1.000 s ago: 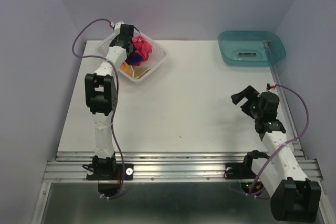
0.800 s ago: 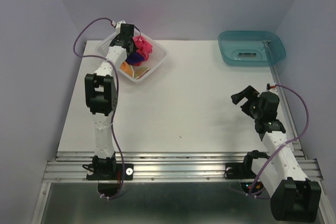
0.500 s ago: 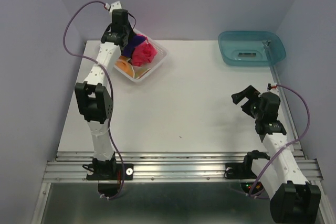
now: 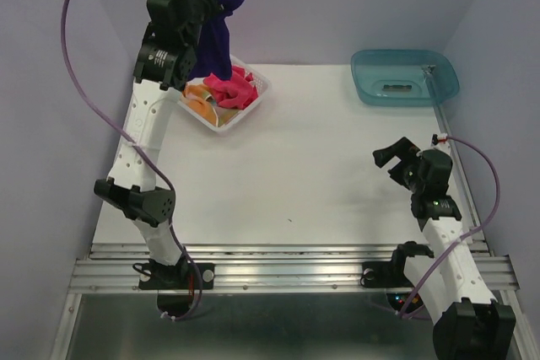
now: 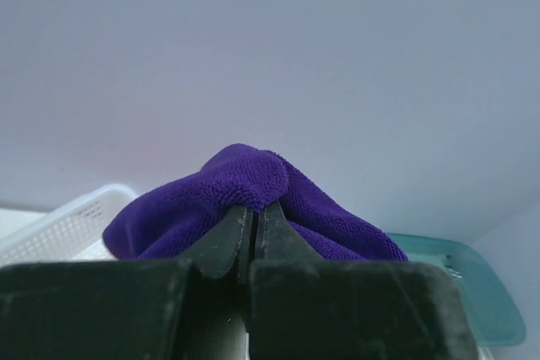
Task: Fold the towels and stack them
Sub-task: Move the towel to the center of the board
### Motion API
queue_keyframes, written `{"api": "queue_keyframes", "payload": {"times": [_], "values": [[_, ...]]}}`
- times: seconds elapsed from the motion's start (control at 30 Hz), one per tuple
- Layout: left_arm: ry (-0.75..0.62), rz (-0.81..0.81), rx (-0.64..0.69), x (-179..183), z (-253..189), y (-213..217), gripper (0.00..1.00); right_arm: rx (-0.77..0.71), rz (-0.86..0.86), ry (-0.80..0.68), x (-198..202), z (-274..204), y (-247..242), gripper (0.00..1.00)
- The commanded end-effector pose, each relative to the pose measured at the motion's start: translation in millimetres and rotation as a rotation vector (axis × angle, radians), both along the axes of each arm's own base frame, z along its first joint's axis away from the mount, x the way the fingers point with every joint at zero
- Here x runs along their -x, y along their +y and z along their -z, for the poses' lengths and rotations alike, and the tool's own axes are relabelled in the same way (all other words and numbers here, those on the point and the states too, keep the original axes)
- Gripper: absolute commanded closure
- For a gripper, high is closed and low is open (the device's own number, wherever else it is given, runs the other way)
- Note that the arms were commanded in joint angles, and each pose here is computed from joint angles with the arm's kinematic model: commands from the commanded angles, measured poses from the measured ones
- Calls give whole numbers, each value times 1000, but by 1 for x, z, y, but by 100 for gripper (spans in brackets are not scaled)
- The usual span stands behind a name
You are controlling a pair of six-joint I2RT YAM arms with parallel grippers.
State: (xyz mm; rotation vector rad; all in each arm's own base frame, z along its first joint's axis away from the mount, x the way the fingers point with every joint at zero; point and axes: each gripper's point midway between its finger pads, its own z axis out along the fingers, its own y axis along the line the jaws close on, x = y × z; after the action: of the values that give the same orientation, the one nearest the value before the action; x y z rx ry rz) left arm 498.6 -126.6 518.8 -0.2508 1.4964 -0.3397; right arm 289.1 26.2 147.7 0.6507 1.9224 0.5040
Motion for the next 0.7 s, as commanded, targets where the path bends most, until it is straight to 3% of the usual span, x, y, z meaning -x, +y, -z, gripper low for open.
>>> {"api": "queue_keyframes", "payload": {"times": [0.0,0.2,0.47,0.6,0.67], "values": [[-236,104,11,72,-93,-21,100,5,-13,-74,-5,-28,2,0],[-268,443,53,148,-90,-93,100,4,-13,-101,1,-41,3,0],[-180,857,118,209,-20,-199,100,-1,-20,-152,12,-56,5,0],[-122,935,176,221,7,-211,100,-2,-7,-153,17,-58,4,0],[-29,862,203,207,60,-209,100,-9,-23,-168,17,-60,7,0]]}}
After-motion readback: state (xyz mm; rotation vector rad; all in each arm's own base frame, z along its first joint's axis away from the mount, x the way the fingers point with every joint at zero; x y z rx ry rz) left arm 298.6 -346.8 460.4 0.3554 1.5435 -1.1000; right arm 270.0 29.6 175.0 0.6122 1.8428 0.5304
